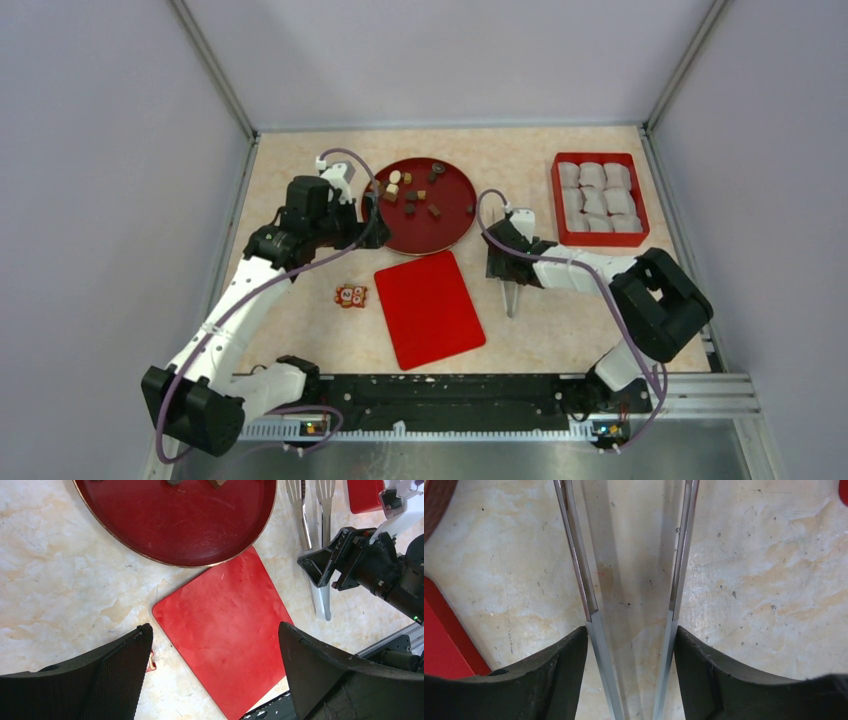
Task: Pack the chocolate
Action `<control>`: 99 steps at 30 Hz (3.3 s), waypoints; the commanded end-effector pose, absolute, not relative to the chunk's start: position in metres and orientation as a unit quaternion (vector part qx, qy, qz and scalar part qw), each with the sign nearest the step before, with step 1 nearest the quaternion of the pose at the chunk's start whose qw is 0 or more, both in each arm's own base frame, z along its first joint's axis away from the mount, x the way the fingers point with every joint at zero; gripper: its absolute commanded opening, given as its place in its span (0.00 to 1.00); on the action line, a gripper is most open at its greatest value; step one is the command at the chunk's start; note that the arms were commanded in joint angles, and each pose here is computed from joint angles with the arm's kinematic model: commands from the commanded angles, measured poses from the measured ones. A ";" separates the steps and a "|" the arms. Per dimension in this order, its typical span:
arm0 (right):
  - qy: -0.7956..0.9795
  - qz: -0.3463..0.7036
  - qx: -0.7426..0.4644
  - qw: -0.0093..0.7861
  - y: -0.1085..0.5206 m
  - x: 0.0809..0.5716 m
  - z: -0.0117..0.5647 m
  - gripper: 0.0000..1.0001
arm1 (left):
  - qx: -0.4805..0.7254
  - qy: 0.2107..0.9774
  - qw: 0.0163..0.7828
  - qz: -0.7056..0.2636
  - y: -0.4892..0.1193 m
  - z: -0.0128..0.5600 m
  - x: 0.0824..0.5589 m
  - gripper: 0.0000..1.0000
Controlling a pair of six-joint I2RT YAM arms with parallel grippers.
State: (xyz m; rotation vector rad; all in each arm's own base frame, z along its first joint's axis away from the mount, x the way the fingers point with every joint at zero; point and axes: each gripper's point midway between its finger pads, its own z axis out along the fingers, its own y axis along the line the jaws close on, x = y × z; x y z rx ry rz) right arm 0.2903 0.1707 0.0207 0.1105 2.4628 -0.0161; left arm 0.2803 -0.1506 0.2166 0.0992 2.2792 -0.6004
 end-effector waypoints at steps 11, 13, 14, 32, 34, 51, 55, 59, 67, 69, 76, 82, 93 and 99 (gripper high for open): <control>0.946 -0.011 0.021 0.323 0.172 0.287 0.027 0.76 | 0.057 0.889 0.379 -0.252 -0.155 0.215 0.271 0.99; 0.946 -0.018 0.018 0.323 0.170 0.286 0.030 0.77 | 0.059 0.888 0.376 -0.256 -0.157 0.214 0.271 0.99; 0.946 -0.022 0.016 0.323 0.168 0.285 0.030 0.77 | 0.061 0.888 0.376 -0.258 -0.158 0.214 0.271 0.99; 0.941 -0.013 -0.040 0.336 0.177 0.294 0.059 0.00 | 0.078 0.887 0.362 -0.275 -0.163 0.207 0.263 0.99; 0.940 -0.011 -0.042 0.339 0.174 0.291 0.065 0.00 | 0.080 0.882 0.370 -0.281 -0.165 0.209 0.263 0.99; 0.922 0.087 -0.074 0.370 0.205 0.291 0.156 0.00 | 0.026 0.886 0.390 -0.251 -0.149 0.212 0.268 0.99; 0.917 0.108 -0.093 0.372 0.214 0.292 0.174 0.00 | 0.008 0.875 0.424 -0.234 -0.138 0.231 0.269 0.99; 0.911 0.133 -0.167 0.352 0.232 0.288 0.185 0.00 | -0.033 0.878 0.432 -0.204 -0.125 0.231 0.276 0.99; 0.918 0.118 -0.226 0.304 0.247 0.289 0.174 0.00 | -0.055 0.892 0.400 -0.205 -0.126 0.213 0.277 0.99; 0.920 0.105 -0.225 0.301 0.248 0.294 0.172 0.00 | -0.057 0.892 0.400 -0.203 -0.125 0.213 0.276 0.99; 0.923 0.048 -0.216 0.315 0.243 0.310 0.168 0.07 | -0.065 0.894 0.401 -0.191 -0.118 0.207 0.276 0.99; 0.920 0.050 -0.214 0.326 0.251 0.318 0.167 0.15 | -0.070 0.896 0.401 -0.179 -0.113 0.201 0.278 0.99; 0.919 0.041 -0.216 0.328 0.258 0.328 0.161 0.28 | -0.079 0.897 0.402 -0.165 -0.107 0.190 0.287 0.99; 0.917 0.046 -0.219 0.331 0.266 0.335 0.164 0.29 | -0.083 0.895 0.417 -0.135 -0.096 0.191 0.294 0.99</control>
